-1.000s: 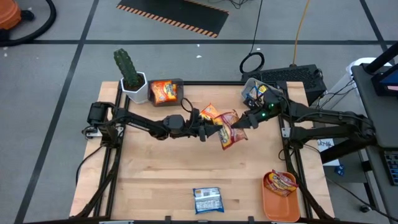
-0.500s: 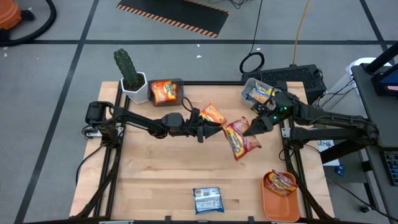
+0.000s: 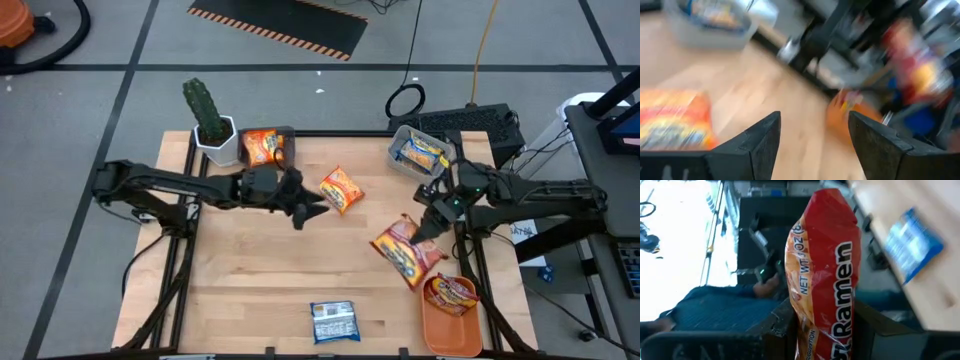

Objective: Sort Maruchan noodles
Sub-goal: Put the red noodle pack into the orange bin

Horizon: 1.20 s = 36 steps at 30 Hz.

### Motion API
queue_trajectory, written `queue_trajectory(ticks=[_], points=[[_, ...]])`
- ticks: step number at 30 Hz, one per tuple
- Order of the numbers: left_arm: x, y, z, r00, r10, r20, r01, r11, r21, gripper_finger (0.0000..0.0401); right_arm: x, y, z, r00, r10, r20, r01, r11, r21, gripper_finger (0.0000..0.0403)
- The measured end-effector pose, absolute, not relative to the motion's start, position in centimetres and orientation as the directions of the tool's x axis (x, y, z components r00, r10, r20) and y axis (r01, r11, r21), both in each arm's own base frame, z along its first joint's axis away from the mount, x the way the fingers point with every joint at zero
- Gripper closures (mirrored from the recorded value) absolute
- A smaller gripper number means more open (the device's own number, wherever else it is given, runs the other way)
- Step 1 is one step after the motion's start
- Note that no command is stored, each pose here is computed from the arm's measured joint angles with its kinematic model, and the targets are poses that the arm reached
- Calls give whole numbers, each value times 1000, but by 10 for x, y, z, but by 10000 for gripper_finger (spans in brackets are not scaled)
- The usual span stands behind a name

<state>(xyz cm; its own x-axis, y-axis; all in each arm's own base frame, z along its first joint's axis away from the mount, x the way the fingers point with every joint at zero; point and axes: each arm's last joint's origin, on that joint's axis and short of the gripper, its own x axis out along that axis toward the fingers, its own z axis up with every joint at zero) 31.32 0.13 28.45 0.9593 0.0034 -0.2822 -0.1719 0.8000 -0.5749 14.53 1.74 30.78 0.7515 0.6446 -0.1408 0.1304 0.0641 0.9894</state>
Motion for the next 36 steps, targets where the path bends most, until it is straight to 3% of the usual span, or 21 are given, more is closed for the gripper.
queue_trajectory(ticks=[11,21,30,36], points=[[279,-18,265,776,-60,-628,-343,796,-499,166,137,50,333,650,719,-245,331,22,943,297],[274,-40,262,741,-118,-662,-297,826,-480,166,143,81,353,562,759,-330,434,69,898,298],[267,-53,256,681,-144,-718,-274,860,-431,166,140,111,329,336,773,-539,593,271,758,298],[263,-61,254,655,-162,-738,-255,872,-418,166,126,119,312,197,702,-684,657,423,624,298]])
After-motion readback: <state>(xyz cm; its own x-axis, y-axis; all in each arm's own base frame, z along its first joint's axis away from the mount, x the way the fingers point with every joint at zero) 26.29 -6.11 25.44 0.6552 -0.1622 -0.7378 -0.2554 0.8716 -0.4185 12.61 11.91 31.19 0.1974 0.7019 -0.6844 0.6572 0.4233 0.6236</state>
